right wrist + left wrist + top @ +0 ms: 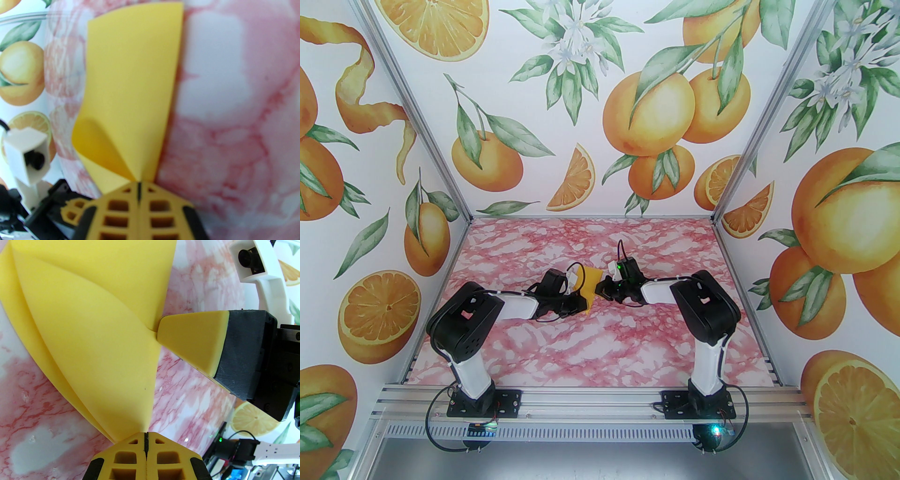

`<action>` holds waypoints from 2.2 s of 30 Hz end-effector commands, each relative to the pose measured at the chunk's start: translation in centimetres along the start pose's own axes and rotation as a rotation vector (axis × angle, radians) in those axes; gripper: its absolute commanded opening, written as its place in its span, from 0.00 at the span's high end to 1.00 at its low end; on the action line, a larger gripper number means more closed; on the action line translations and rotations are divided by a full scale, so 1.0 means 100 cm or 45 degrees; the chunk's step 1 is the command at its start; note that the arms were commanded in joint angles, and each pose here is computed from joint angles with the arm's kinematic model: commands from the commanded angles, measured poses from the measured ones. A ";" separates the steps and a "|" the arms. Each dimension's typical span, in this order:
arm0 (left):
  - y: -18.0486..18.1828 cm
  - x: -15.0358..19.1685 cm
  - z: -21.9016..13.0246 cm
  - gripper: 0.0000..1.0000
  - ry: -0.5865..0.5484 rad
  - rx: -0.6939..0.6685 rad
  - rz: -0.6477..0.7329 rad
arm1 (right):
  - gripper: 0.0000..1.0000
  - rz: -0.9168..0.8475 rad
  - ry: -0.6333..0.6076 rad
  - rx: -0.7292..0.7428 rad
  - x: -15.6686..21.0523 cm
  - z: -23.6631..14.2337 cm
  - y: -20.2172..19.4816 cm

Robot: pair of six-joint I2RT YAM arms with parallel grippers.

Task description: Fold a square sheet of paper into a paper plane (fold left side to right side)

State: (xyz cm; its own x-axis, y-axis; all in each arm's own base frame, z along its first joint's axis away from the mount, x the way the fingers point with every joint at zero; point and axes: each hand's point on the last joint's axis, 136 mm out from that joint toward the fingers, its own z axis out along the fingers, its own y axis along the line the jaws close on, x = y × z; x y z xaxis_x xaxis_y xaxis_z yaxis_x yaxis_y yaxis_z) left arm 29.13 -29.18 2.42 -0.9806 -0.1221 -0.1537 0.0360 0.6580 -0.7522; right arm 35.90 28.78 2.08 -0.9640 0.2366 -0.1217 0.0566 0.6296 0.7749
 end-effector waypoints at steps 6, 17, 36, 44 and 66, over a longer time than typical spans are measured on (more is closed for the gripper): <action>0.002 0.007 0.006 1.00 0.047 -0.003 0.013 | 1.00 -0.002 -0.029 0.033 -0.007 0.002 -0.007; -0.001 0.007 0.008 1.00 0.051 0.001 0.024 | 1.00 -0.005 -0.031 0.033 -0.008 0.002 -0.006; -0.012 0.000 0.001 0.98 0.015 0.020 0.056 | 1.00 -0.005 -0.038 0.034 -0.012 0.002 -0.005; -0.014 -0.002 0.002 0.97 0.016 0.030 0.060 | 1.00 -0.007 -0.033 0.039 -0.012 0.004 -0.005; 0.008 0.012 0.013 1.00 0.106 -0.037 0.000 | 1.00 0.010 -0.025 0.043 -0.011 0.007 -0.011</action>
State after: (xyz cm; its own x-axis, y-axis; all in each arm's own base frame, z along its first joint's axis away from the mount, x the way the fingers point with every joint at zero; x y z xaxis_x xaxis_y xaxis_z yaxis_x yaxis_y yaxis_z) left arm 28.77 -29.95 1.54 -0.9888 -0.0889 -0.1200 0.0319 0.6591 -0.7514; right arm 36.45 28.76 1.80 -0.9629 0.2433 -0.1171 0.0674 0.6365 0.7683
